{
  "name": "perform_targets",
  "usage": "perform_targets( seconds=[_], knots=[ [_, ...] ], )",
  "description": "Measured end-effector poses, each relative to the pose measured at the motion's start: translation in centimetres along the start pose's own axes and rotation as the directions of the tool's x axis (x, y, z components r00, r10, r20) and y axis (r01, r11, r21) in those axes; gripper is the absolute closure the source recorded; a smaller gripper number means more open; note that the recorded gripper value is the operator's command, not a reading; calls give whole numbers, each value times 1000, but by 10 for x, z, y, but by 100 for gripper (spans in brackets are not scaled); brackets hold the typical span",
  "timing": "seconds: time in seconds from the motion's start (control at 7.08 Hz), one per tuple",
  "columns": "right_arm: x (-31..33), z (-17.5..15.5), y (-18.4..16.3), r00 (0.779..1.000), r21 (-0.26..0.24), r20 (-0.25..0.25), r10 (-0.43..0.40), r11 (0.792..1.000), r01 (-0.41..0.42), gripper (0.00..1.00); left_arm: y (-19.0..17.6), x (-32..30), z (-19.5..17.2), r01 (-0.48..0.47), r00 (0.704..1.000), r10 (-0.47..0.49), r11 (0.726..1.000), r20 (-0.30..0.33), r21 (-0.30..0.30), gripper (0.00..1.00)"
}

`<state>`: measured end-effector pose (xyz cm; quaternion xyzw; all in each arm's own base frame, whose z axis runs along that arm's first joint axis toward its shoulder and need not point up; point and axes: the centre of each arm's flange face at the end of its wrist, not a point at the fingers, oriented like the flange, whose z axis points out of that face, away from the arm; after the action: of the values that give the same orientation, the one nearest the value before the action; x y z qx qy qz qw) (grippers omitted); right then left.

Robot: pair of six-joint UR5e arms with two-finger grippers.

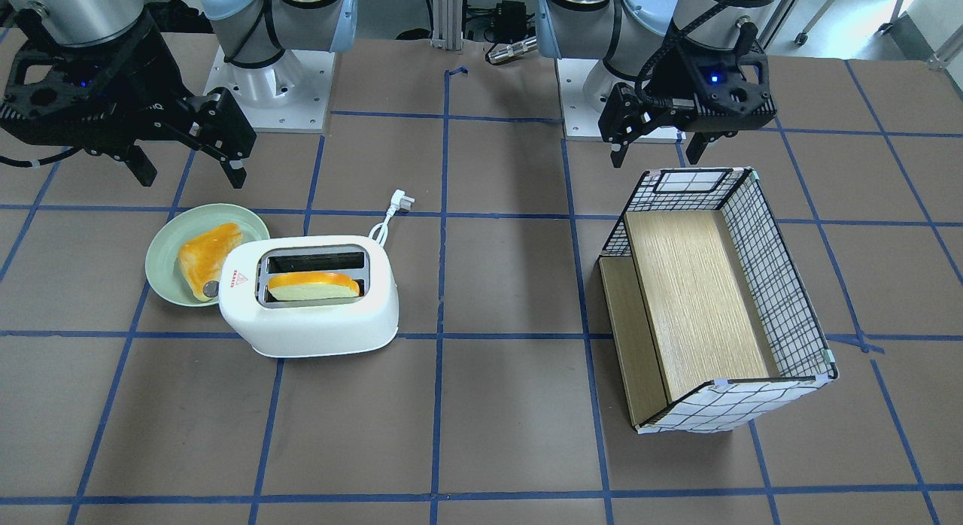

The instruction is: Press toaster with right arm

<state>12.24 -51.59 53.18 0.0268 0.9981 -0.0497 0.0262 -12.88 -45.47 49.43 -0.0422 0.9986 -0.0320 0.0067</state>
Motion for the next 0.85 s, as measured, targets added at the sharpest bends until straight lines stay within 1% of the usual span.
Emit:
perform_targets(
  seconds=[0.56,0.85],
  knots=[
    [0,0,0,1000,2,2,-4,1000,4,0,0,0,0,0,1000,0,1000,0,0,0],
    [1,1,0,1000,-2,-6,-5,1000,5,0,0,0,0,0,1000,0,1000,-1,0,0]
  ],
)
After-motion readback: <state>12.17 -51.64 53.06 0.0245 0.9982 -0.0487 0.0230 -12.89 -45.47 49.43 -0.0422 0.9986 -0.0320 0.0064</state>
